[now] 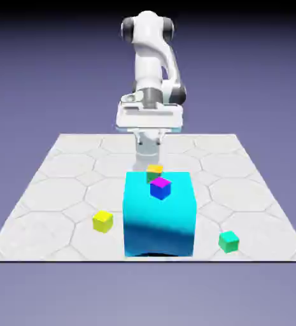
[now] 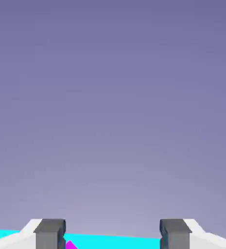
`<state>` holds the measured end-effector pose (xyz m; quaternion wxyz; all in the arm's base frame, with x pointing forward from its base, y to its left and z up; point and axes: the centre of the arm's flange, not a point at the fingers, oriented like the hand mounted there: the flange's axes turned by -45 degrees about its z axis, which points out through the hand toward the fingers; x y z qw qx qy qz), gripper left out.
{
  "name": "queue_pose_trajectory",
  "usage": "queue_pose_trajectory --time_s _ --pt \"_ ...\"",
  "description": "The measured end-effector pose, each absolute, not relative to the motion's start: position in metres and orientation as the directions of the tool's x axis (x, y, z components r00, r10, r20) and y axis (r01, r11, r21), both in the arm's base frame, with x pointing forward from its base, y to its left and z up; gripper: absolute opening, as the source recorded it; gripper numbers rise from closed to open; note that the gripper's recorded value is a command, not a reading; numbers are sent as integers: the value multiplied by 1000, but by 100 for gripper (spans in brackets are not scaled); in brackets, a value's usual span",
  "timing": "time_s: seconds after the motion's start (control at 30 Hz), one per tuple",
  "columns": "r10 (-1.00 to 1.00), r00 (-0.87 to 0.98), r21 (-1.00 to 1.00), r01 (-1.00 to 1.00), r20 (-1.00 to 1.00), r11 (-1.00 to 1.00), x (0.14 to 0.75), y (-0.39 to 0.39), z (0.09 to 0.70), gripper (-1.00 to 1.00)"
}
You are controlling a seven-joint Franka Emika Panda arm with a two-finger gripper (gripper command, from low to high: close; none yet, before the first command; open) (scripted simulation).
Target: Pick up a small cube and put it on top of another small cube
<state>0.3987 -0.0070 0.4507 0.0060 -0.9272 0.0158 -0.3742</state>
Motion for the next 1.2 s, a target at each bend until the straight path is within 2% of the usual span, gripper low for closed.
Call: queue_pose_trajectory --time_s 0.17,0.47,0.77,1.2 --pt "-390 730 -221 -322 562 -920 431 -58 413 0" --pt "-532 825 -235 -489 187 -840 498 -115 345 0" --pt "-573 793 -207 -608 -207 -767 537 -166 260 0" --pt "-376 649 -106 -577 -661 -810 542 -206 163 0"
